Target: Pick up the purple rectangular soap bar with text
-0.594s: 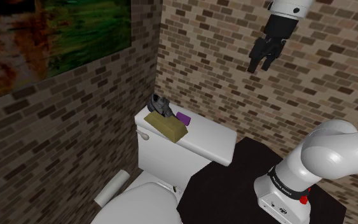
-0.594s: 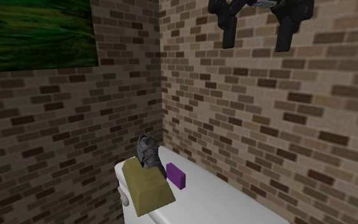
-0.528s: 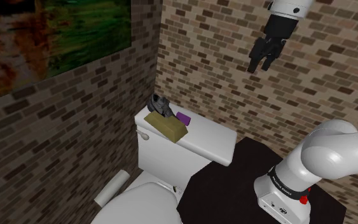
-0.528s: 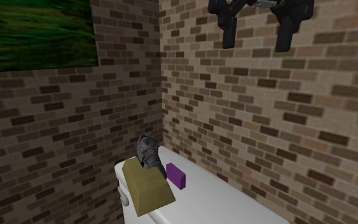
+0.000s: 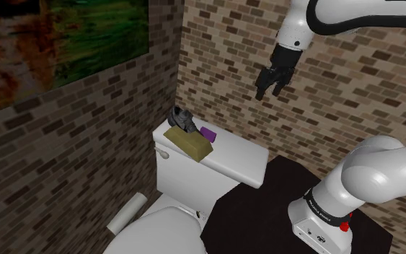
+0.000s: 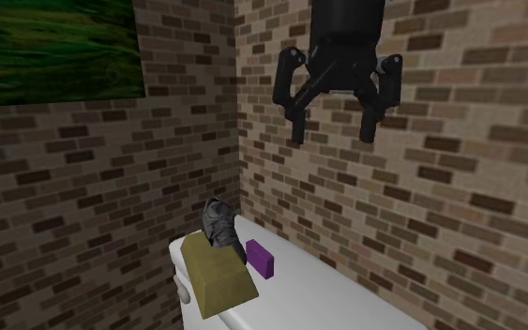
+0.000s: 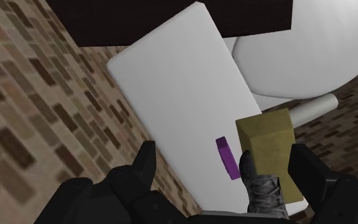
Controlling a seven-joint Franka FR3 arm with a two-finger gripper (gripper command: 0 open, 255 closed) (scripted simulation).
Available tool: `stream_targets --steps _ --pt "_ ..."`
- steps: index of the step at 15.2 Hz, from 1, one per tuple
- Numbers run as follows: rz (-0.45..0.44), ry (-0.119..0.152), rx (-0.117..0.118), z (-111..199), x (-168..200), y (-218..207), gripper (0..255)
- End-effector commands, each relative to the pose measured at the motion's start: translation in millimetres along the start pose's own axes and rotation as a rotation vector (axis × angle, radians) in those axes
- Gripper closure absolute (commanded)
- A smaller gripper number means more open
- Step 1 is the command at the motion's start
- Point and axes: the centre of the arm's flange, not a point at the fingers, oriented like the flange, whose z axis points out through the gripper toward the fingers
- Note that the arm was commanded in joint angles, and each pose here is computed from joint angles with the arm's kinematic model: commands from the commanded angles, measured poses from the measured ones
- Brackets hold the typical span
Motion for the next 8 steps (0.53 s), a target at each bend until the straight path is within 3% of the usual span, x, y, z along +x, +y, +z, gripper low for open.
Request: stream_targets --steps 1,8 --pt "0.006 0.007 -0.002 24.0 10.8 -5.1 0" --pt "0.028 0.021 -0.011 103.6 52.6 -23.1 0"
